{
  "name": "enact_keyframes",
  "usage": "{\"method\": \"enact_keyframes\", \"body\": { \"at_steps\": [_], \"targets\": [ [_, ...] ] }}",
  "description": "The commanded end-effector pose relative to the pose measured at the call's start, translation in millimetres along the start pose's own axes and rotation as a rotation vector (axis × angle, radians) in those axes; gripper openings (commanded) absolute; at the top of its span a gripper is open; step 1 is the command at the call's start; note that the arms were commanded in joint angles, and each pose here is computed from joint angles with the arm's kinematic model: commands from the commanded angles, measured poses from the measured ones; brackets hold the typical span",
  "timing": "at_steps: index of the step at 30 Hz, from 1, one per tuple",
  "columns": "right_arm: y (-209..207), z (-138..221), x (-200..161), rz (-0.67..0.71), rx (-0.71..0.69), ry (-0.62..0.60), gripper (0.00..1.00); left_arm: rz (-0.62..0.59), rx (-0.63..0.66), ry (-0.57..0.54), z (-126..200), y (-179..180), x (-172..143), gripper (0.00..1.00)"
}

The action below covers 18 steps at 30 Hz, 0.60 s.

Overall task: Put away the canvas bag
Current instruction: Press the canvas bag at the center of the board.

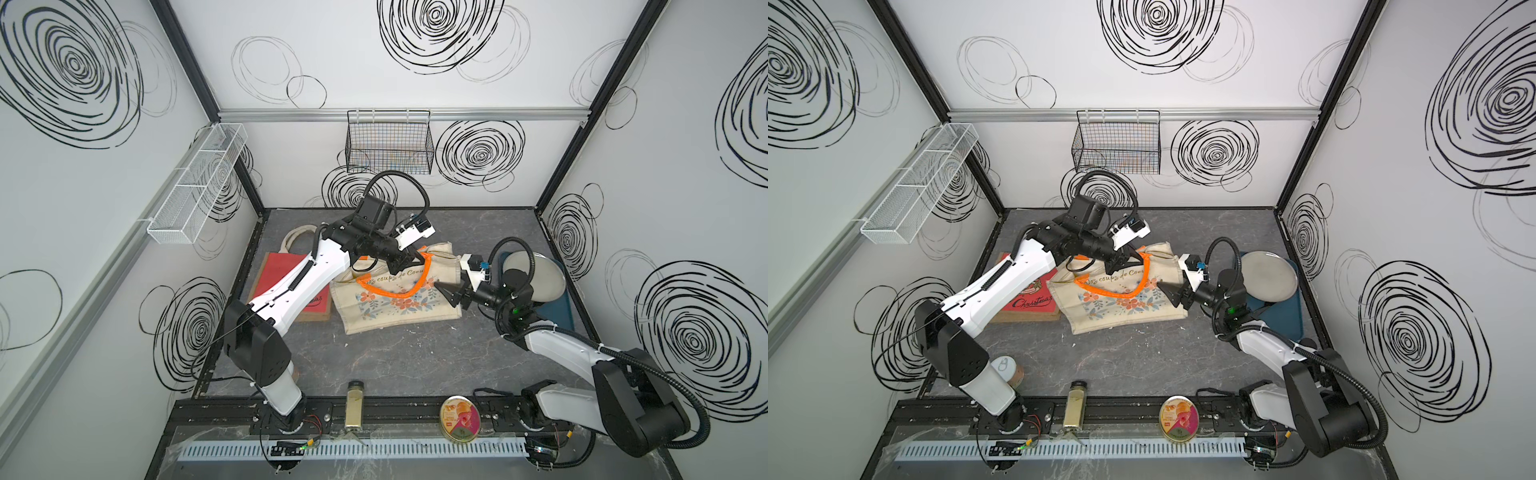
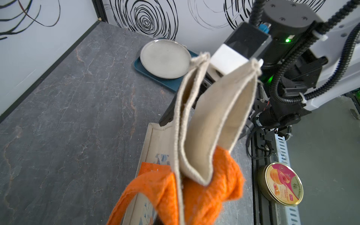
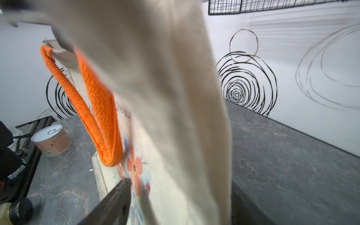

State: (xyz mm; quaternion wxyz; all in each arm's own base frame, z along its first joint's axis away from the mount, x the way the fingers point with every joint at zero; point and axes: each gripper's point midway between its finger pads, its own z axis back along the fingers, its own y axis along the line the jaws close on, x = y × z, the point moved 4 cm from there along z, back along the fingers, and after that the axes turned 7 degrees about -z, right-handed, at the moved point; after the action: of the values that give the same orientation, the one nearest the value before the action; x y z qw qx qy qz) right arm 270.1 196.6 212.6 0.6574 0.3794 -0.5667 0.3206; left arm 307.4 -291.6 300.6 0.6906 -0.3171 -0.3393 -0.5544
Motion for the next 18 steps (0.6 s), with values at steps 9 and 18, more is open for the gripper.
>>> {"method": "enact_keyframes", "body": {
  "at_steps": [9,18],
  "targets": [
    [5,0,-1,-0.027,0.005,-0.017,0.62,-0.004,-0.014,-0.188,25,1,30,0.00],
    [-5,-16,-10,-0.116,0.013,0.047,0.79,0.011,0.004,-0.214,37,5,29,0.00]
  ]
}}
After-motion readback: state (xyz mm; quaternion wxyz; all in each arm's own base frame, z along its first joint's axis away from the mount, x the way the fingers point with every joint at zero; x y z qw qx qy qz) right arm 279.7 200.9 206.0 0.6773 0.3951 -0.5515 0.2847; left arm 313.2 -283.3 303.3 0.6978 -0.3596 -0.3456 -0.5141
